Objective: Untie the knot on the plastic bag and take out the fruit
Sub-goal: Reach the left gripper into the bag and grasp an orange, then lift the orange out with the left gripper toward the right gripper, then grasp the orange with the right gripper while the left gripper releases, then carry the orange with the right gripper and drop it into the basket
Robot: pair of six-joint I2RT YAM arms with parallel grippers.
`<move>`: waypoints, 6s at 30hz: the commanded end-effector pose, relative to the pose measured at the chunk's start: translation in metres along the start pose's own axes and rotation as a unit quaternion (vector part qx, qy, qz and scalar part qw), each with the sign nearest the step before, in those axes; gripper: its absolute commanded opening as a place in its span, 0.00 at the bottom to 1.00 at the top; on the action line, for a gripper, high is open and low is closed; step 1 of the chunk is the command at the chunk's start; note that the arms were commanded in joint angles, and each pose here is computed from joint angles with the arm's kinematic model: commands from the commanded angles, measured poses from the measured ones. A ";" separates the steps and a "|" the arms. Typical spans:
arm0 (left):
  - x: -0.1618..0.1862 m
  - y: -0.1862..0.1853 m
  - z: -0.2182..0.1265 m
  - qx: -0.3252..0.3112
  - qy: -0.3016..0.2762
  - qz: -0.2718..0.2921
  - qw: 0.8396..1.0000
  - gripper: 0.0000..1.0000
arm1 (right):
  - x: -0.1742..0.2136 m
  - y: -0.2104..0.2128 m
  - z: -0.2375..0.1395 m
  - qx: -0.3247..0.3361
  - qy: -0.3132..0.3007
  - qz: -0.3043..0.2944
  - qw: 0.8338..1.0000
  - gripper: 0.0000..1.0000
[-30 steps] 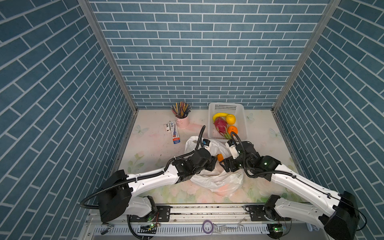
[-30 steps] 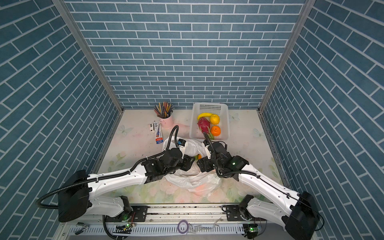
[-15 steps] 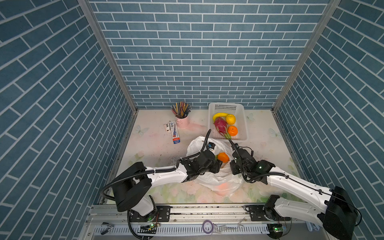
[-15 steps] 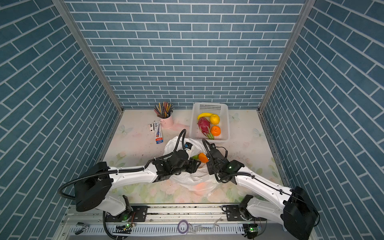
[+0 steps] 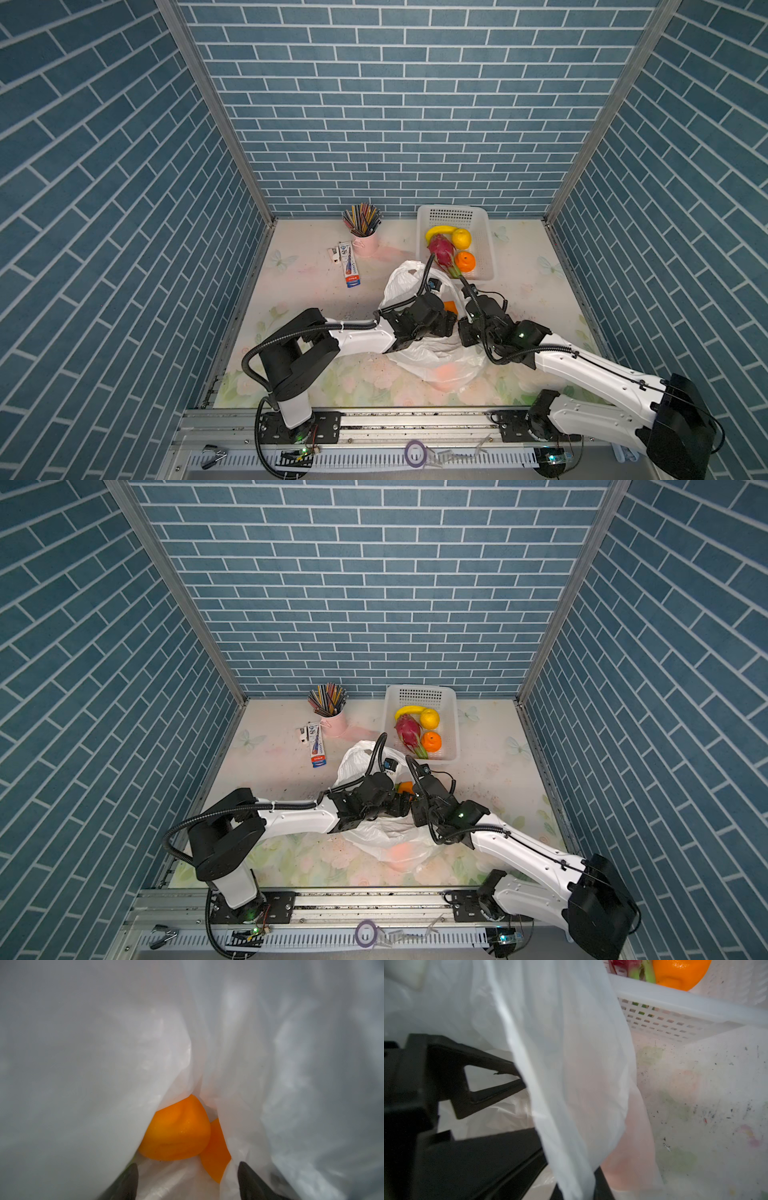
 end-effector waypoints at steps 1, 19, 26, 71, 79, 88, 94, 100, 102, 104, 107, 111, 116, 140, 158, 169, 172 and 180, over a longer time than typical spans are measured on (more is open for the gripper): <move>-0.012 0.003 0.008 -0.004 -0.018 0.001 1.000 0.78 | -0.009 0.005 -0.009 -0.018 -0.016 0.019 1.000 0.16; 0.012 0.025 0.066 -0.058 0.048 0.057 0.995 0.80 | -0.007 0.006 -0.012 -0.032 -0.017 0.028 0.999 0.16; 0.007 0.021 0.059 -0.040 0.039 0.061 0.997 0.61 | -0.004 0.002 -0.013 -0.024 -0.017 0.030 0.999 0.16; -0.052 0.008 -0.129 0.168 -0.277 0.194 0.926 0.49 | -0.058 0.001 -0.095 -0.169 -0.193 0.097 0.962 0.82; -0.064 -0.009 -0.150 0.204 -0.332 0.291 0.874 0.49 | -0.084 0.024 -0.123 -0.336 -0.203 0.100 0.914 0.91; -0.076 -0.025 -0.168 0.230 -0.373 0.352 0.827 0.49 | -0.100 0.038 -0.124 -0.444 -0.179 0.104 0.872 0.93; -0.083 -0.032 -0.174 0.240 -0.387 0.366 0.811 0.49 | -0.103 0.046 -0.114 -0.472 -0.147 0.099 0.864 0.94; -0.084 -0.036 -0.171 0.248 -0.379 0.378 0.807 0.49 | -0.104 0.049 -0.108 -0.483 -0.135 0.097 0.859 0.86; -0.084 -0.036 -0.168 0.249 -0.372 0.380 0.809 0.49 | -0.104 0.049 -0.107 -0.483 -0.132 0.098 0.860 0.78; -0.084 -0.036 -0.166 0.249 -0.369 0.381 0.810 0.49 | -0.104 0.049 -0.106 -0.481 -0.131 0.099 0.861 0.70; -0.084 -0.036 -0.165 0.249 -0.367 0.380 0.812 0.50 | -0.105 0.048 -0.104 -0.473 -0.133 0.103 0.865 0.59; -0.086 -0.035 -0.165 0.241 -0.370 0.374 0.816 0.60 | -0.108 0.044 -0.106 -0.453 -0.148 0.105 0.873 0.56; -0.087 -0.033 -0.166 0.231 -0.360 0.367 0.826 0.87 | -0.119 0.032 -0.111 -0.404 -0.189 0.112 0.888 0.55; -0.100 -0.010 -0.191 0.107 -0.288 0.230 0.924 0.88 | -0.216 -0.065 -0.041 -0.080 -0.223 0.145 0.961 0.54; -0.112 -0.015 -0.172 0.084 -0.220 0.169 0.957 0.88 | -0.274 -0.099 0.096 -0.033 -0.144 0.130 0.981 0.54; -0.120 -0.026 -0.141 0.067 -0.171 0.127 0.975 0.88 | -0.288 -0.115 0.182 -0.043 -0.115 0.121 0.985 0.54; -0.121 -0.032 -0.134 0.064 -0.156 0.124 0.978 0.88 | -0.289 -0.117 0.204 -0.048 -0.108 0.119 0.986 0.54; -0.121 -0.044 -0.118 0.048 -0.138 0.128 0.981 0.88 | -0.295 -0.115 0.250 -0.093 -0.100 0.111 0.984 0.55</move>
Point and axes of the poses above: each gripper's point midway between its finger pads, its own z axis out along the fingers, its own y axis along the line the jaws close on, x = y × z, the point moved 7 cm from there along -z, back along the fingers, and after that the axes turned 2 degrees about z, right-handed, at the moved point
